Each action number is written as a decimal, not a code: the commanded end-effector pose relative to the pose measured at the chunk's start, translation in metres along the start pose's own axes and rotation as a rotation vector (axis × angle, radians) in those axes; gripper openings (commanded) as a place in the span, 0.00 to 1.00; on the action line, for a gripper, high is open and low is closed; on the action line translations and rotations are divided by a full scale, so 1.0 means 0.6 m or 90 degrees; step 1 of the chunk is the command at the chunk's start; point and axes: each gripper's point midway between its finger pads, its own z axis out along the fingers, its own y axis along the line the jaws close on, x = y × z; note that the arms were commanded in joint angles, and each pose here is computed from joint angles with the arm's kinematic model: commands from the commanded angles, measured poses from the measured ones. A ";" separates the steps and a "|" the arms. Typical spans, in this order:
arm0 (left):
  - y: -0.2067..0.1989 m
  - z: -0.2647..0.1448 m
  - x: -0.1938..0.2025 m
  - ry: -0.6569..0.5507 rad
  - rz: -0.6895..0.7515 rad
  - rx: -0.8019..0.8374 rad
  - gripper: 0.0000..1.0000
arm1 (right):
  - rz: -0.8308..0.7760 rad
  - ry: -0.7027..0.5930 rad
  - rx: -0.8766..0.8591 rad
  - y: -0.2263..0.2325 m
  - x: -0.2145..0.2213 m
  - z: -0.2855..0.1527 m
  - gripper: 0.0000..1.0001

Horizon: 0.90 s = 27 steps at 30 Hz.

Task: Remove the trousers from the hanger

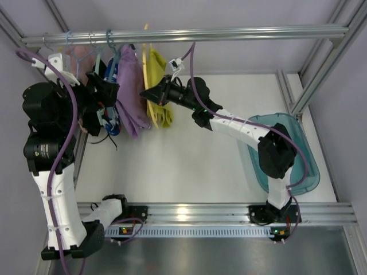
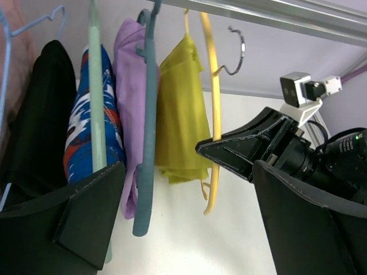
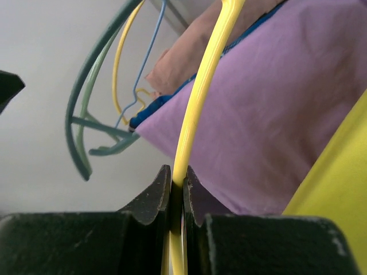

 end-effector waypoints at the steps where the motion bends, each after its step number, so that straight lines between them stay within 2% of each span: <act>1: -0.045 -0.015 -0.033 -0.063 0.062 0.097 0.99 | -0.088 -0.177 -0.222 0.252 -0.195 -0.081 0.00; 4: -0.070 -0.021 -0.029 -0.071 0.081 0.158 0.99 | -0.069 -0.163 -0.214 0.257 -0.187 -0.105 0.00; 8: -0.105 -0.017 -0.017 -0.040 0.061 0.244 0.99 | -0.045 -0.154 -0.197 0.264 -0.190 -0.134 0.00; 11: -0.130 -0.009 -0.012 -0.017 0.005 0.309 0.98 | -0.017 -0.144 -0.186 0.269 -0.190 -0.163 0.00; 12: -0.135 0.004 0.014 0.028 -0.065 0.336 0.98 | -0.016 -0.146 -0.191 0.281 -0.197 -0.177 0.00; 16: -0.157 0.036 0.022 0.048 -0.192 0.401 0.94 | 0.017 -0.129 -0.183 0.282 -0.199 -0.207 0.00; 21: -0.233 0.021 0.030 0.020 -0.199 0.527 0.89 | 0.027 -0.128 -0.163 0.268 -0.199 -0.244 0.00; 27: -0.292 0.035 0.060 0.068 -0.224 0.596 0.84 | 0.025 -0.127 -0.172 0.286 -0.205 -0.271 0.00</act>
